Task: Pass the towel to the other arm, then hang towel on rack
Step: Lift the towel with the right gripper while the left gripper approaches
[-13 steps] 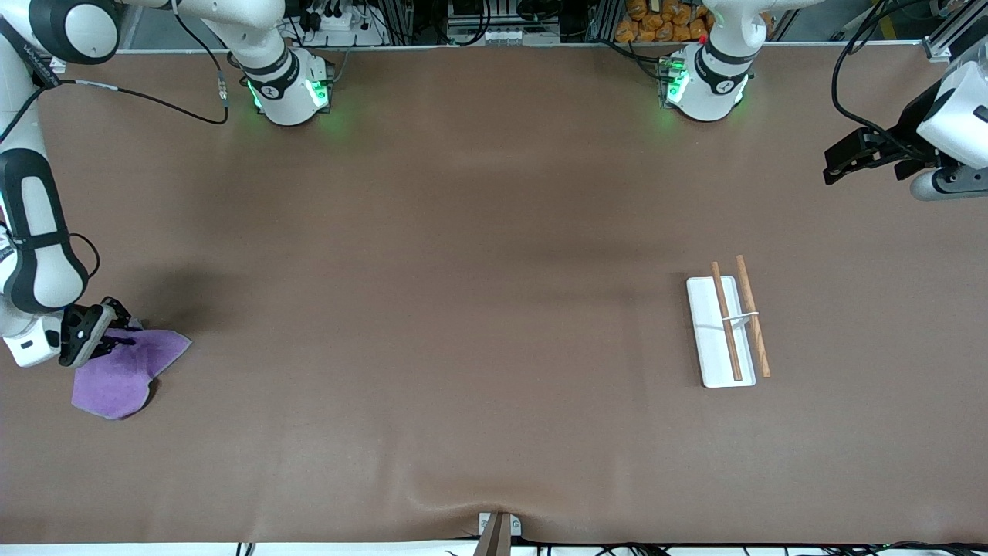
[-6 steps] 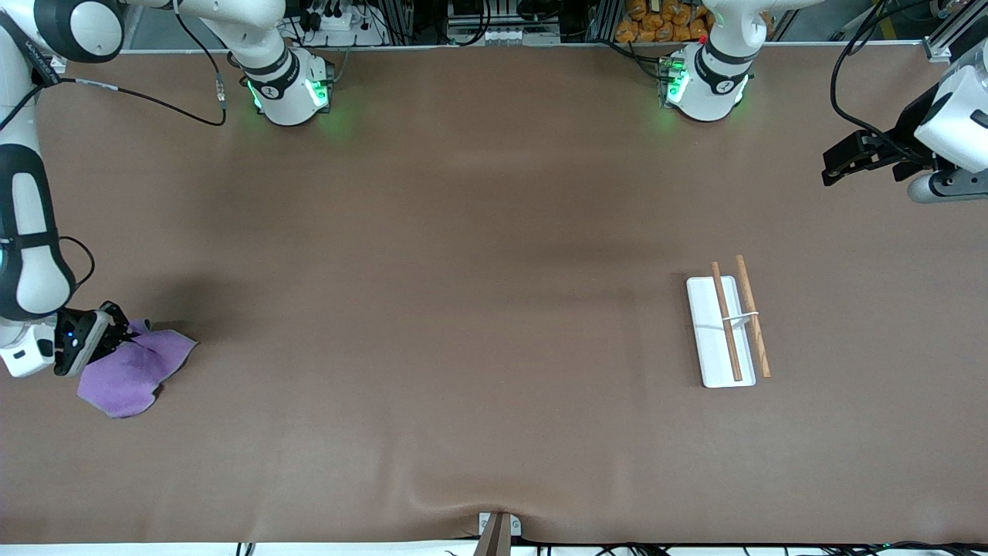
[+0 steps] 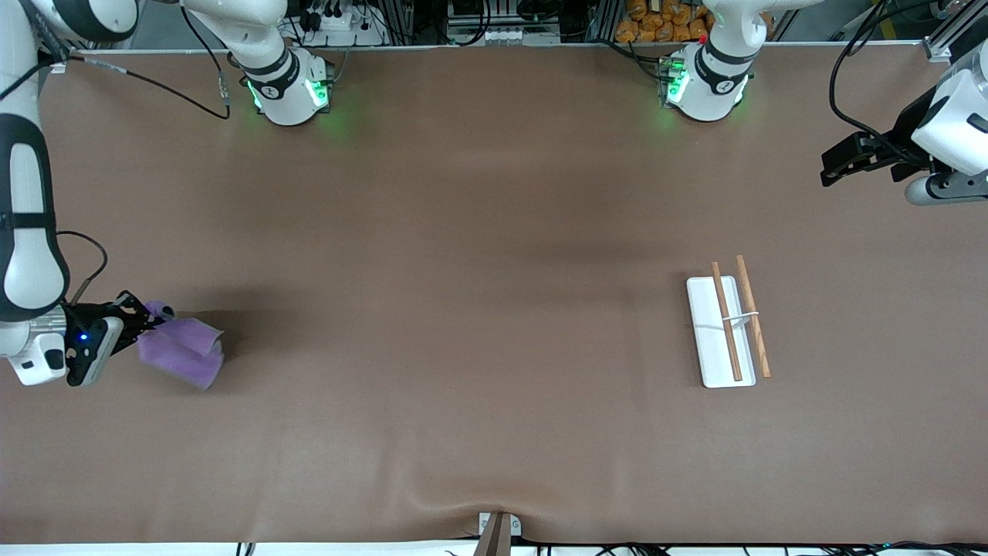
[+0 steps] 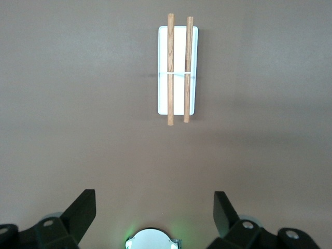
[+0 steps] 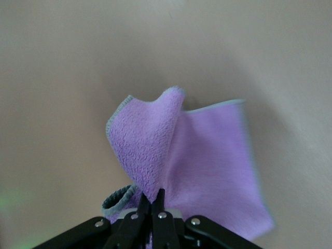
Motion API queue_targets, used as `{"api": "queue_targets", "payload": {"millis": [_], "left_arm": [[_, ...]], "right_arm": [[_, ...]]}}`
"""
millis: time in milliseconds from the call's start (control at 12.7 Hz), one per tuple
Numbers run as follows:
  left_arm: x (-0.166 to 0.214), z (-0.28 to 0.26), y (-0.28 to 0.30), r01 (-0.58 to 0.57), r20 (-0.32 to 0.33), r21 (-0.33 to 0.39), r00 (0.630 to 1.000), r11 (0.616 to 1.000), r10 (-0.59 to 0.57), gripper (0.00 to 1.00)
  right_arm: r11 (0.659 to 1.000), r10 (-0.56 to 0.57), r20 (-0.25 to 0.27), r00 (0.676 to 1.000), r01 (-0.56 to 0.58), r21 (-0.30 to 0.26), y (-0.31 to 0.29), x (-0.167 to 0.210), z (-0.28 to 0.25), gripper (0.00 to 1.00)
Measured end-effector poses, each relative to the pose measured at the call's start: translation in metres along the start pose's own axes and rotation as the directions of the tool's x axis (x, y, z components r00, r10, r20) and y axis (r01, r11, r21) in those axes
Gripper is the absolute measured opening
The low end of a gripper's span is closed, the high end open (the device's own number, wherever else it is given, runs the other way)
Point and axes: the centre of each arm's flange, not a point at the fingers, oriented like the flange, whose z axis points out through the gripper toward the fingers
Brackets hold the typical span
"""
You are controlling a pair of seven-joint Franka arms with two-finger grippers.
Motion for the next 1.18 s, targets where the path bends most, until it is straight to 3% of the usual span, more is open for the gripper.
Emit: {"api": "queue_targets", "payload": {"millis": [236,629,1022,1179], "left_arm": [[0.005,0.009,0.0,0.0,0.017,0.0,1.0,1.0,0.0,1.0],[0.028,0.036,0.002,-0.002,0.039,-0.005,0.999,1.0,0.002,1.0],[0.042,0.048,0.005,-0.007,0.026,-0.013,1.0,1.0,0.007,1.0],[0.05,0.054,0.012,-0.012,0.007,-0.05,1.0,0.999,0.013,1.0]], "right_arm": [[0.995,0.098,-0.004,0.995,-0.098,0.027,-0.051,0.057,-0.023,0.03],[0.959,0.281,0.005,0.96,-0.281,0.019,-0.125,0.141,-0.039,0.03],[0.886,0.464,0.018,0.886,-0.464,-0.017,-0.203,0.215,-0.036,0.03],[0.811,0.585,0.025,0.811,-0.584,-0.026,-0.229,0.237,-0.029,0.03]]}}
